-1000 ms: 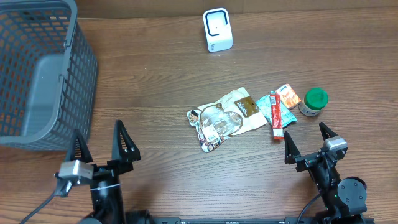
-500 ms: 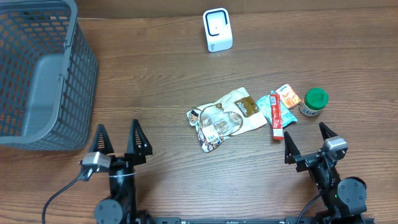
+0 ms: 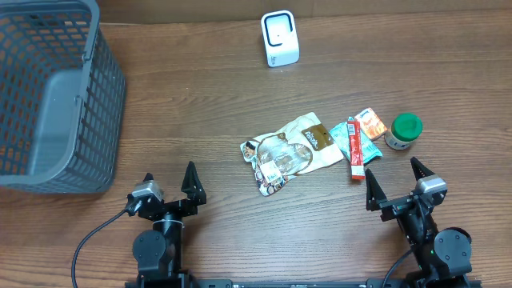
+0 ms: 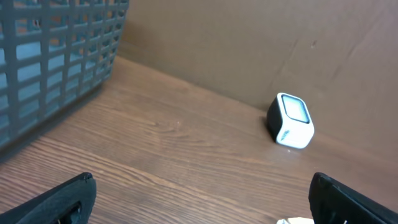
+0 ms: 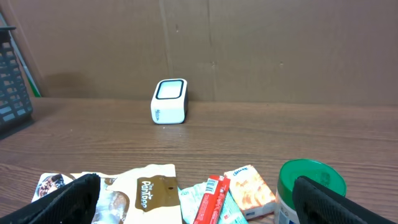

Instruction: Scan the item barcode

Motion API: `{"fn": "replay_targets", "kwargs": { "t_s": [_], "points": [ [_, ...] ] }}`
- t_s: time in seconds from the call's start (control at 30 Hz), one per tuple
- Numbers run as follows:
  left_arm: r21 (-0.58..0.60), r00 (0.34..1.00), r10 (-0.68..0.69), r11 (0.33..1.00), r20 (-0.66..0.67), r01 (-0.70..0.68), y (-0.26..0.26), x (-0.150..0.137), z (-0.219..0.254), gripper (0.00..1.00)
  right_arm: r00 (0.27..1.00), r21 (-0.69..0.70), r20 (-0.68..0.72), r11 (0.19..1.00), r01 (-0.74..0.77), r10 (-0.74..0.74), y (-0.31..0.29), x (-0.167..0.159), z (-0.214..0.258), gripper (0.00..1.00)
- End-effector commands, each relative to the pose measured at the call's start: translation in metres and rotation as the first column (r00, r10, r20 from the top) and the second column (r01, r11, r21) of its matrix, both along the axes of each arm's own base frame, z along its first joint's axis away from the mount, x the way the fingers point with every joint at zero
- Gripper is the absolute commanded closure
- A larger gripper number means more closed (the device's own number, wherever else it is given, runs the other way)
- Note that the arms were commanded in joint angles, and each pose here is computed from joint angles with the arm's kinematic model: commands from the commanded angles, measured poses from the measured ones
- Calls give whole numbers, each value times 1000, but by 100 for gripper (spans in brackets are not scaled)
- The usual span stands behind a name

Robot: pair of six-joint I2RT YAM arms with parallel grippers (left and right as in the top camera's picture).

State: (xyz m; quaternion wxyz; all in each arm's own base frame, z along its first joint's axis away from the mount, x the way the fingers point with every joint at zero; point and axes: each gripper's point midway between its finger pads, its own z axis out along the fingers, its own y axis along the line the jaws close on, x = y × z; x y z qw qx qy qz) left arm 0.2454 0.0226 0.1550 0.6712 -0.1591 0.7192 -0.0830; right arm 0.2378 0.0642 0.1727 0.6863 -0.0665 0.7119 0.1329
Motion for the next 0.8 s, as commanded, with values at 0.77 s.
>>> {"fn": "replay_targets", "kwargs": {
  "t_s": [0.77],
  "points": [
    [203,999,-47,978,-13,49,-6,0,1,0,1000,4,1,1000,6,-6,-1,0,-2,0]
  ]
}}
